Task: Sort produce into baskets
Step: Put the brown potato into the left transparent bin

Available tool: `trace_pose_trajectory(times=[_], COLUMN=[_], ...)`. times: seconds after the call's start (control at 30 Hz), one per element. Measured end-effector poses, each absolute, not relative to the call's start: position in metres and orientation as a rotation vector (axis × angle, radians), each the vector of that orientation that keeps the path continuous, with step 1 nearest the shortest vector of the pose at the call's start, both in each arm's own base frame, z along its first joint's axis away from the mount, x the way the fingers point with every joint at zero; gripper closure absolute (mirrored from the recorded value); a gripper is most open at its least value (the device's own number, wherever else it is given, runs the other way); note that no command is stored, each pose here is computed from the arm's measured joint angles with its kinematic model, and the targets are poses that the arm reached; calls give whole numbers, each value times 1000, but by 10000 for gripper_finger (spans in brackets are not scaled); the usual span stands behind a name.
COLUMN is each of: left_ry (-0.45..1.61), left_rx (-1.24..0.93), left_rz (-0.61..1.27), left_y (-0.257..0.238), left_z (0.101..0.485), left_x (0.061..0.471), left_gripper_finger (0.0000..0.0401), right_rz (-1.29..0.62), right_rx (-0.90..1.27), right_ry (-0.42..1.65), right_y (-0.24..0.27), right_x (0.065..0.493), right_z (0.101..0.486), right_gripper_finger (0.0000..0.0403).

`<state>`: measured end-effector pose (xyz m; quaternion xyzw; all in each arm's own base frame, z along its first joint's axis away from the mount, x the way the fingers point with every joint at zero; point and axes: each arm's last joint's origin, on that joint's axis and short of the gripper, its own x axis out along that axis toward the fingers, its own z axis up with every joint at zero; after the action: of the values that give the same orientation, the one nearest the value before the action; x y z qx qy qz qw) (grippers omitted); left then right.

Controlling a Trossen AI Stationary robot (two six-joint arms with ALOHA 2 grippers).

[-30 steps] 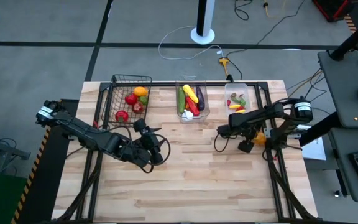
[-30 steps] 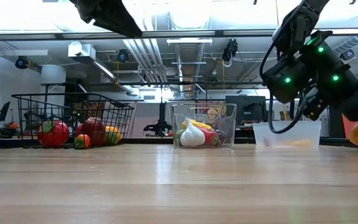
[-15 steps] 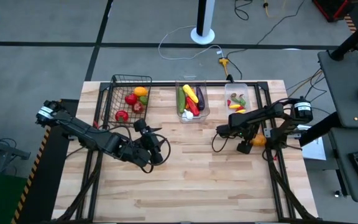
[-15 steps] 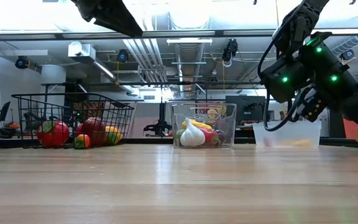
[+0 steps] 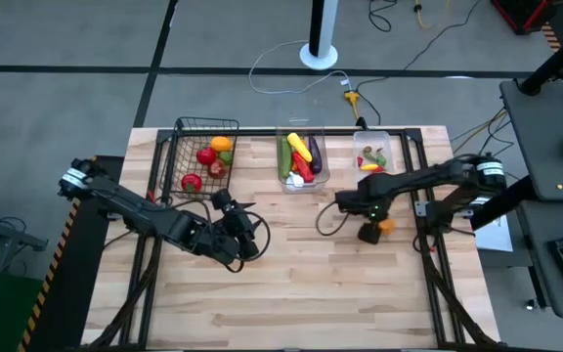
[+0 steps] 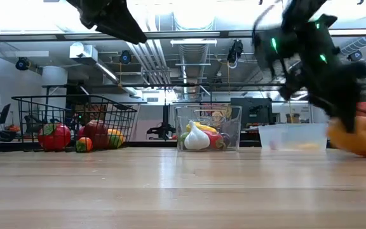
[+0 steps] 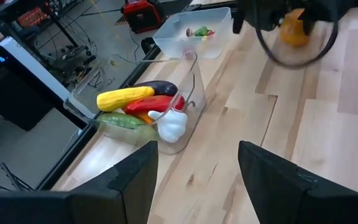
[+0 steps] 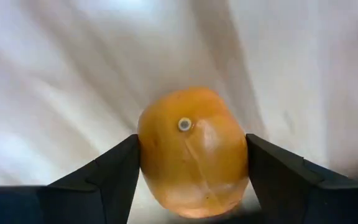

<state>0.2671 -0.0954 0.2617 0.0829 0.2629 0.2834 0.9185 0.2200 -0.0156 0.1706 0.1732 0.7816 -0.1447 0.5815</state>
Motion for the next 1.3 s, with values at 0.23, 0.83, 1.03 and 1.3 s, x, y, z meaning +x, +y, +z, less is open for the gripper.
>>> trace_pose_trajectory(times=[0.23,0.83,1.03,1.3], left_ry=[550,502,506,498], left_rx=[167,32,34,12], left_rz=[571,575,578,584], left_y=[-99,-110,-110,-110], left_z=[258,256,255,255], left_x=[268,263,263,263], left_gripper_finger=[196,196,196,196], right_rz=[-96,-201,-349,-344], right_rx=[408,123,158,194], right_ry=[1166,234,191,172], right_y=[2,3,-12,-13], right_x=[256,278,283,285], right_z=[214,250,265,274], right_gripper_finger=[144,145,145,145])
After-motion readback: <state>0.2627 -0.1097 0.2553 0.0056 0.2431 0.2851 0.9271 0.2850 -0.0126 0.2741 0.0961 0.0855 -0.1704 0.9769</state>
